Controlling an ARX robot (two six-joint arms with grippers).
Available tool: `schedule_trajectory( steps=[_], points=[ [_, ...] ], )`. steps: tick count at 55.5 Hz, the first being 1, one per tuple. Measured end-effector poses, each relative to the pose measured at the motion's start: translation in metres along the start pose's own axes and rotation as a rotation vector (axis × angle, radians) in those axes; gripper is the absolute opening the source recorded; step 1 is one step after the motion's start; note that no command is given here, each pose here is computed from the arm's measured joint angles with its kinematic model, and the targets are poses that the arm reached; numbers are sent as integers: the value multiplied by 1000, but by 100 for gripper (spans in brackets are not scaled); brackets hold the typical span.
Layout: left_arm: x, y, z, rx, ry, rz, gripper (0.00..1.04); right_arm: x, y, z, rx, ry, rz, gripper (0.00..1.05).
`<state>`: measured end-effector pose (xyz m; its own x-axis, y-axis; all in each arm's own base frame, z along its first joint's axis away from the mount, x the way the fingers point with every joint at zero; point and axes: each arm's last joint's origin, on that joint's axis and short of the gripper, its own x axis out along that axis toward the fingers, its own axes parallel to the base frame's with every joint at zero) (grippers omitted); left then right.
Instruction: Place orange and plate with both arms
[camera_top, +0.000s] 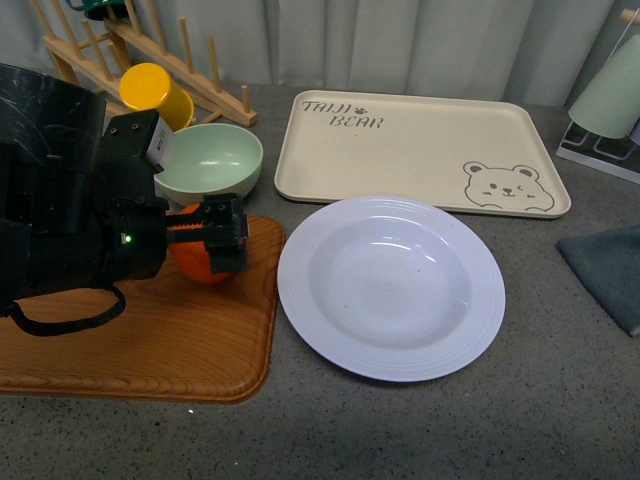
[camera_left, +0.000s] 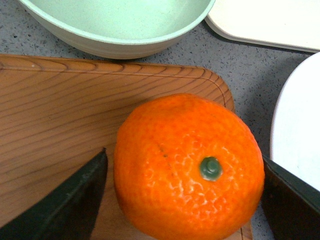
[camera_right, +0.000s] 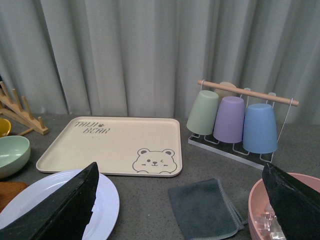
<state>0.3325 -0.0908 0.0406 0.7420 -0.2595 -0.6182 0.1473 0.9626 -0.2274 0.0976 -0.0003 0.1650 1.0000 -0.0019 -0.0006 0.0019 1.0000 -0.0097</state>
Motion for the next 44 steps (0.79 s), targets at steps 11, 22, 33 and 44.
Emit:
schedule_trajectory(
  steps=[11, 22, 33, 44],
  points=[
    [1, 1, 0, -10, 0, 1, 69, 0, 0, 0, 0, 0, 0, 96],
    [-3, -4, 2, -7, -7, -12, 68, 0, 0, 0, 0, 0, 0, 96],
    [-13, -40, 13, 26, -47, -101, 68, 0, 0, 0, 0, 0, 0, 96],
    [-8, -87, 17, 53, -53, -187, 67, 0, 0, 0, 0, 0, 0, 96]
  ],
)
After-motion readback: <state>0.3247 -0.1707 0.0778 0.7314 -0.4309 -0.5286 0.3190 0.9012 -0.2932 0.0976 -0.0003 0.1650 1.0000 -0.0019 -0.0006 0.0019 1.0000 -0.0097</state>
